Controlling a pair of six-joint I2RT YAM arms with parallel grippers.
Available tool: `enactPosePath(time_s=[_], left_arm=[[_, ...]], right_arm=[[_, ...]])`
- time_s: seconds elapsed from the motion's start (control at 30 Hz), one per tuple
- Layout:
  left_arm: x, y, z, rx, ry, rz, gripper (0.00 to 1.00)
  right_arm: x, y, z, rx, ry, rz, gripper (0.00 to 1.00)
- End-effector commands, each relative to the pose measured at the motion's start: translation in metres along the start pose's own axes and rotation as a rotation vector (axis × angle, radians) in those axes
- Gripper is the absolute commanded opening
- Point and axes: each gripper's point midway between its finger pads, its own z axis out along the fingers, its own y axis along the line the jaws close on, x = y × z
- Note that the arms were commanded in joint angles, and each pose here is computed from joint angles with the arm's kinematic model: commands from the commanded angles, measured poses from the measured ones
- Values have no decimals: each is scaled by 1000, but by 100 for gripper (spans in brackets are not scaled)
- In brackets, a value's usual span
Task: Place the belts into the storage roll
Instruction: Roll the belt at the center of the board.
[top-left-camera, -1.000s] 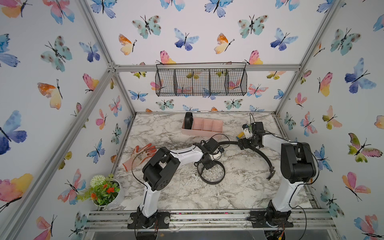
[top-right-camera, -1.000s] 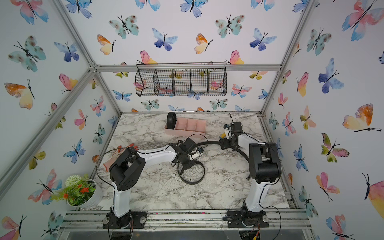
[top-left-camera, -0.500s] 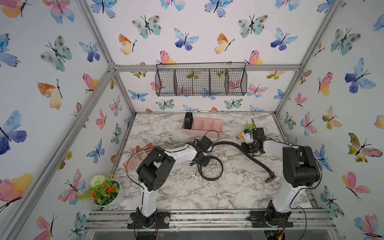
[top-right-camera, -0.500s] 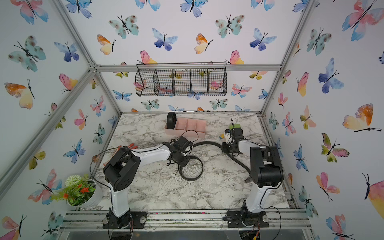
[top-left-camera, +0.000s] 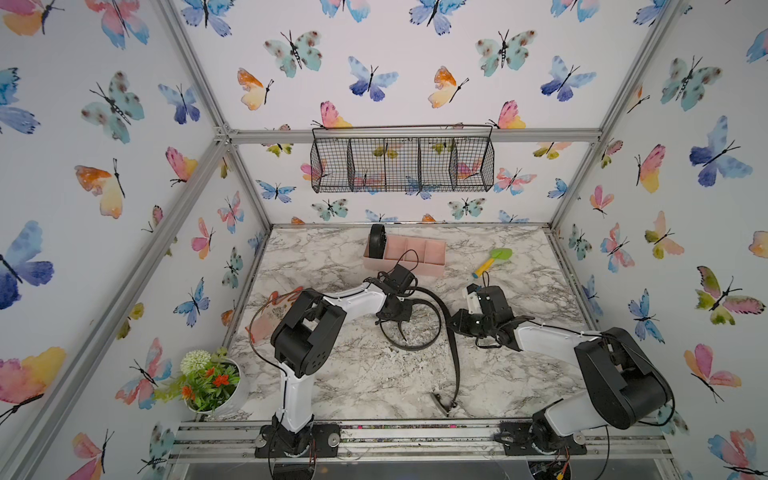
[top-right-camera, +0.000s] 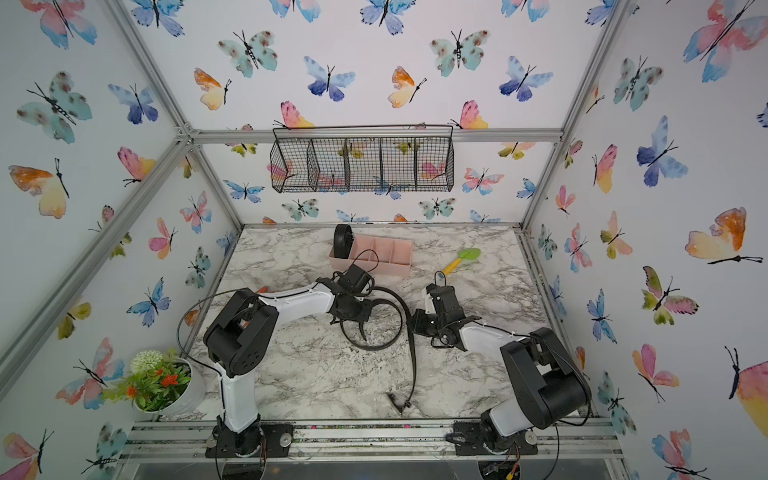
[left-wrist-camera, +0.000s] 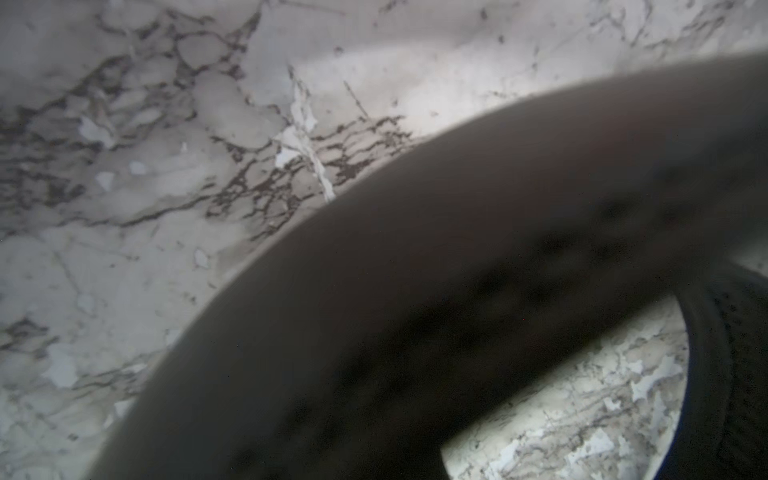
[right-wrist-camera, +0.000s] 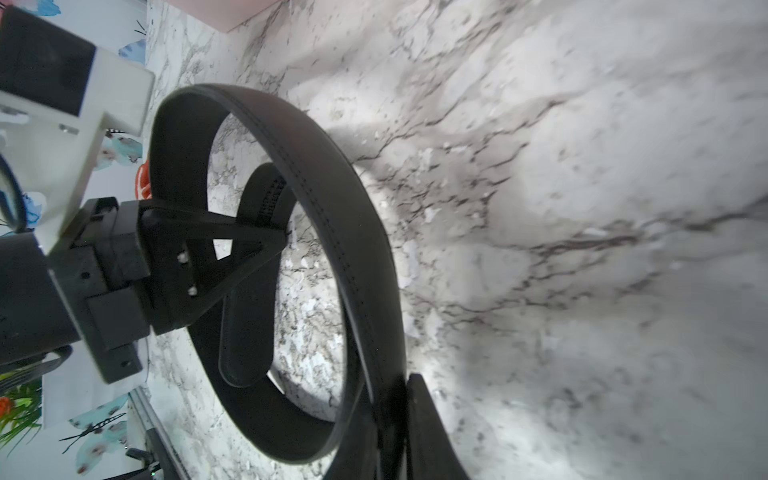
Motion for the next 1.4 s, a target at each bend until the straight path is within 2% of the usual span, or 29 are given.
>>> enactPosePath(time_s=[0.0, 0.17, 0.27, 0.4, 0.5, 0.6, 0.7, 0.8, 0.87, 1.13, 1.37], left_arm=[[6, 9, -1, -29, 9, -102, 0], [7, 4, 3, -12, 36, -143, 0], [9, 2, 2, -4, 45, -143, 0], [12, 14, -2, -51, 39, -170, 0], [14, 12, -7, -30, 44, -199, 0], [15, 9, -9, -16, 51, -229, 0], [18, 11, -10, -37, 75, -249, 0], [17, 5, -11, -24, 90, -257, 0], [15, 0, -14, -21, 86, -259, 0], [14, -14, -13, 6, 122, -279, 0], [15, -13, -10, -15, 138, -282, 0]], right_arm=[[-10, 17, 9, -61, -29, 96, 14], [7, 18, 18, -22, -2, 63, 15], [1, 11, 13, 22, -46, 35, 18], [-14, 4, 10, 126, -70, -42, 29], [-22, 6, 10, 150, -79, -99, 43], [-35, 10, -8, 172, -154, -203, 54], [-40, 39, -23, 65, -189, -413, 55], [-22, 64, -22, -79, -119, -610, 54], [-9, 75, -22, -180, -92, -691, 54], [25, 99, -11, -372, -56, -804, 52], [42, 110, 2, -399, -46, -833, 49]])
